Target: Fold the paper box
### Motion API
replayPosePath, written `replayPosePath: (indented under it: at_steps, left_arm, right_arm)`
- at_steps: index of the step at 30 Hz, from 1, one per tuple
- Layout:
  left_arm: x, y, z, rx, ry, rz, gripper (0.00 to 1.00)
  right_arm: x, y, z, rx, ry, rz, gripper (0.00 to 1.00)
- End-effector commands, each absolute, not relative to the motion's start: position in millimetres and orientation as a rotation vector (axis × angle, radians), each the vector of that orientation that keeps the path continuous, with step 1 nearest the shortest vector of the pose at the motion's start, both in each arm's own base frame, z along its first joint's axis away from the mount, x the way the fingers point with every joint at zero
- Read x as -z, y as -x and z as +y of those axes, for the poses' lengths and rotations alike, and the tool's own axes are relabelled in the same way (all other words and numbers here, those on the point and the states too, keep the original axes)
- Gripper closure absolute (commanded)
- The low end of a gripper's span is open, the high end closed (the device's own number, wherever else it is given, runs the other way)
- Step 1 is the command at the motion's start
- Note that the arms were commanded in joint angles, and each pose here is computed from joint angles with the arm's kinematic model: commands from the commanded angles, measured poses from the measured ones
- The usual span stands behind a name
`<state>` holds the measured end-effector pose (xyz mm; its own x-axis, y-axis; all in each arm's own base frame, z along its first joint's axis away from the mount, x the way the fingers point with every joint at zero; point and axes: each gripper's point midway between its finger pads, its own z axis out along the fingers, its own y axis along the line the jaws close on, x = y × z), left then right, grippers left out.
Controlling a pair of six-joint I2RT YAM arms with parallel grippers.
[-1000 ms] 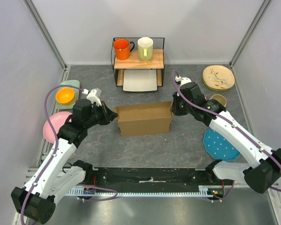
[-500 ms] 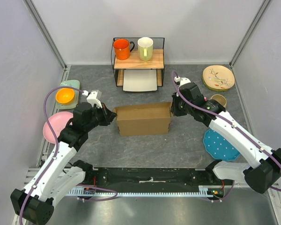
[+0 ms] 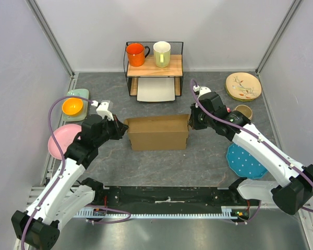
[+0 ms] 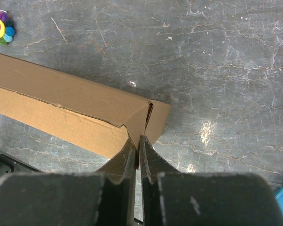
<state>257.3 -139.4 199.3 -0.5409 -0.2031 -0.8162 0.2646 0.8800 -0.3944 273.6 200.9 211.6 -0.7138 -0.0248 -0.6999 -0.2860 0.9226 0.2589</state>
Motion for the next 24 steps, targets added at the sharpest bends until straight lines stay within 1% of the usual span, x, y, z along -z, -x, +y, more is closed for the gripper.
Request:
replayPosePath:
  at_steps: [1,4,9,13,19,24]
  left_arm:
    - [-150.7,-242.6,-116.8,0.438,-0.043,2.223,0.98]
    - [-146.5,-240.3,-117.9,0.441,-0.041,2.232,0.98]
    - [-143.7,-237.3,-118.9,0.436,-0.051,2.231,0.98]
    - [-144.4,-235.9,-118.6,0.433,-0.053,2.225,0.98]
    - [-145.4,-233.6,-120.8,0.442,-0.063,2.219,0.98]
    - [-146.1,-233.4,-121.8,0.448,-0.060,2.218,0.98]
  right_arm:
    - [-232.0,-278.3,204.7,-0.487,0.187,2.283,0.92]
    - [-231.2,-275.6,211.3,-0.545,0.157,2.294,0.94]
    - [-240.6,-272.0,230.0,-0.693,0.066,2.313,1.00]
    - [-245.1,-270.3,235.4,-0.742,0.031,2.318,1.00]
    - [-247.2,-266.0,236.9,-0.770,-0.004,2.336,1.00]
    - [-228.9,-267.5,218.6,-0.638,0.027,2.338,1.00]
